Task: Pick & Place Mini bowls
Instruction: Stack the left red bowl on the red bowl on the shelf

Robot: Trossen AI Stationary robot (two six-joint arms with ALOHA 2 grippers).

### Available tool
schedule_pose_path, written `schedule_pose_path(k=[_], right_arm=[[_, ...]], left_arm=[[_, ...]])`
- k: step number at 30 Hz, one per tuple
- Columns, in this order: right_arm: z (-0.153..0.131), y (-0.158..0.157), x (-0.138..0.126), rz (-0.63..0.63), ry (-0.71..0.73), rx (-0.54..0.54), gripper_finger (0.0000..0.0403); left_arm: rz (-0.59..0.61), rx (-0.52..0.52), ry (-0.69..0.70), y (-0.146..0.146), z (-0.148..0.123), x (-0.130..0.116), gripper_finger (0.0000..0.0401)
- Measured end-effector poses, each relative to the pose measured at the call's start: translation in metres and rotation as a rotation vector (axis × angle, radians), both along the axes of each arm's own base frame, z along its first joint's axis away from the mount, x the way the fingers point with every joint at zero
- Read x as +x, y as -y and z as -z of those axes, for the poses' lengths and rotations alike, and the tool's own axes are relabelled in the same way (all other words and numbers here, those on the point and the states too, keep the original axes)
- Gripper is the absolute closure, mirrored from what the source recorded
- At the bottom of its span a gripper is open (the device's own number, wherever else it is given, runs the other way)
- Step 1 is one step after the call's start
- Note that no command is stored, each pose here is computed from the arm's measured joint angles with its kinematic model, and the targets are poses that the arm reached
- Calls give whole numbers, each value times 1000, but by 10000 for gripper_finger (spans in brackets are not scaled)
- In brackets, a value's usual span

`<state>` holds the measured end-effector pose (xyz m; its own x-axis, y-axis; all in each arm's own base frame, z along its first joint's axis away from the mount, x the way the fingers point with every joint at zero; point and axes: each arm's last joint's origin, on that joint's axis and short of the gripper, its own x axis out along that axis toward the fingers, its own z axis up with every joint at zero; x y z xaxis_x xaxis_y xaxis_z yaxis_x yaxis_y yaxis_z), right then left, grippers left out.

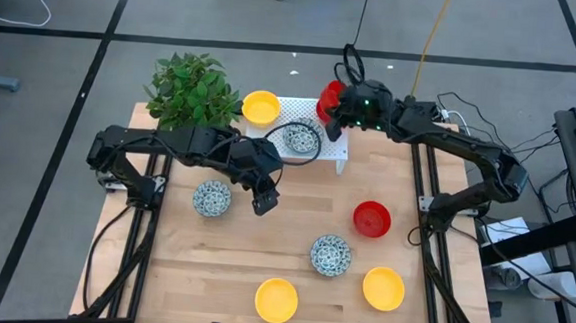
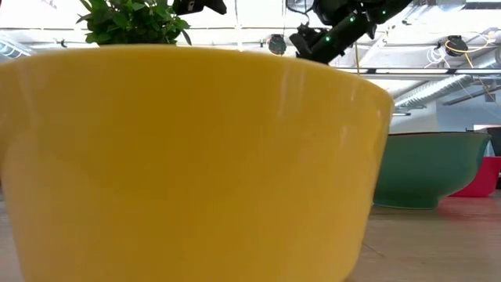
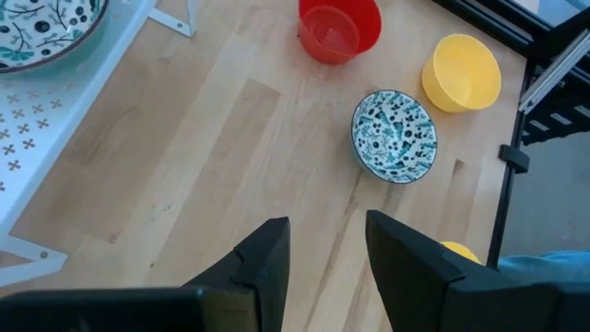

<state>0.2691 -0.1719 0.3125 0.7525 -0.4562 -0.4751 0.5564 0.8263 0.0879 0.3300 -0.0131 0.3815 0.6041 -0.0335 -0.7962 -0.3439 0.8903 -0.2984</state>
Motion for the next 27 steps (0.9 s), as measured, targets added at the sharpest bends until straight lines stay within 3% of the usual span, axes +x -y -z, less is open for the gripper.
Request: schedule_pose_path(k=[27], right_arm=[[15, 3, 9, -36, -67, -14, 385]], left_arm=[[-9, -6, 1, 0, 0, 0, 256]])
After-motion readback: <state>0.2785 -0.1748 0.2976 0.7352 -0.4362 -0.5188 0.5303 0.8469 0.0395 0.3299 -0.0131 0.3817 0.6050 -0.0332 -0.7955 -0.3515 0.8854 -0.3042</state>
